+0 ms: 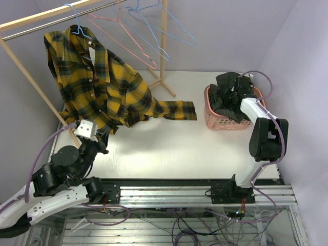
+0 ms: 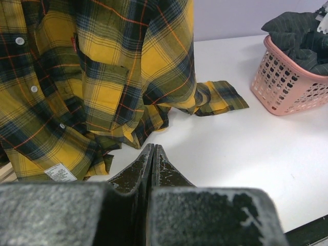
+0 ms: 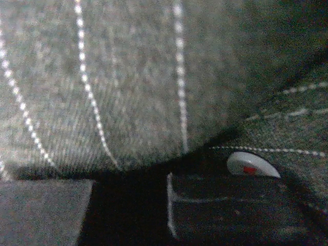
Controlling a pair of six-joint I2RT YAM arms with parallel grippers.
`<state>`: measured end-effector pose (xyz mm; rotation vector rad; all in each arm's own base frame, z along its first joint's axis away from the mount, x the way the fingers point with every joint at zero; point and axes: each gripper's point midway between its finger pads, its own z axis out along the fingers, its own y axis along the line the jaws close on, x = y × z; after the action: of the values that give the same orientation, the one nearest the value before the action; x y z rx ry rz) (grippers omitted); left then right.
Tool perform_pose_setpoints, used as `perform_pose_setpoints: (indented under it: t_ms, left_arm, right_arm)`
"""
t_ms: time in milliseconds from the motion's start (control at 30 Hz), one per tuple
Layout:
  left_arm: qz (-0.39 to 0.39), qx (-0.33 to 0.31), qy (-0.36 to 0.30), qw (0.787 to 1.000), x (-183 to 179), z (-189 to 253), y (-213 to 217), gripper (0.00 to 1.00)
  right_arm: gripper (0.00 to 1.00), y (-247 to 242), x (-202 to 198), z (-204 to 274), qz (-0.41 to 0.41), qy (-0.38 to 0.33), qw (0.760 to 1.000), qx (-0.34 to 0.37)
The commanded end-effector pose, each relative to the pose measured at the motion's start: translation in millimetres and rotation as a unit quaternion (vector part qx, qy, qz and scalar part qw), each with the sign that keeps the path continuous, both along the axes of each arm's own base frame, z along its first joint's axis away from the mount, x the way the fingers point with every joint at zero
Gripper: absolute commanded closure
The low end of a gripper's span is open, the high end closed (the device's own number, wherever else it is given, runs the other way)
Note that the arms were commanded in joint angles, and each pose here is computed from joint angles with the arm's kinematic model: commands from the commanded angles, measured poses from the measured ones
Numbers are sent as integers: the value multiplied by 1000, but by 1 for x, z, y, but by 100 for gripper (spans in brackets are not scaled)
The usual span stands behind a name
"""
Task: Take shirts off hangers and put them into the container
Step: Place the shirt in the bin.
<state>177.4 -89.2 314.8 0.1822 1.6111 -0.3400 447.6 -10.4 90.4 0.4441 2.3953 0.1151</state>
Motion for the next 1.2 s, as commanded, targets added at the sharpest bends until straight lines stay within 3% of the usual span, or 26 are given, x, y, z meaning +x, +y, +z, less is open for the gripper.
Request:
perform_pose_setpoints:
  t_ms: [0, 267, 433, 533, 600, 667, 700, 1167]
  left_arm:
    - [-4, 27, 8, 1000, 3, -8, -7, 93]
    - [-21, 44, 17, 999, 4, -12, -18, 91]
    - [-15, 38, 15, 999, 3, -12, -14, 79]
    - [-13, 39, 16, 999, 3, -13, -13, 71]
    - [-14, 39, 18, 999, 3, -13, -14, 68]
    - [-15, 43, 22, 999, 4, -15, -15, 67]
    - [-16, 43, 23, 999, 3, -16, -16, 67]
    - [-10, 31, 19, 999, 2, -13, -10, 68]
  right_arm:
    - [94, -8, -63, -90, -5, 161, 987, -22]
    - [86, -12, -76, -123, -16, 198, 980, -28]
    - [76, -13, -65, -103, -20, 176, 984, -25]
    - [60, -12, -51, -70, -24, 141, 989, -21]
    - [58, -12, -42, -44, -26, 118, 992, -19]
    - [28, -11, -35, -18, -23, 96, 995, -18]
    - [26, -11, -31, -5, -21, 85, 996, -16]
    - [27, -25, -13, 138, -57, -68, 995, -43]
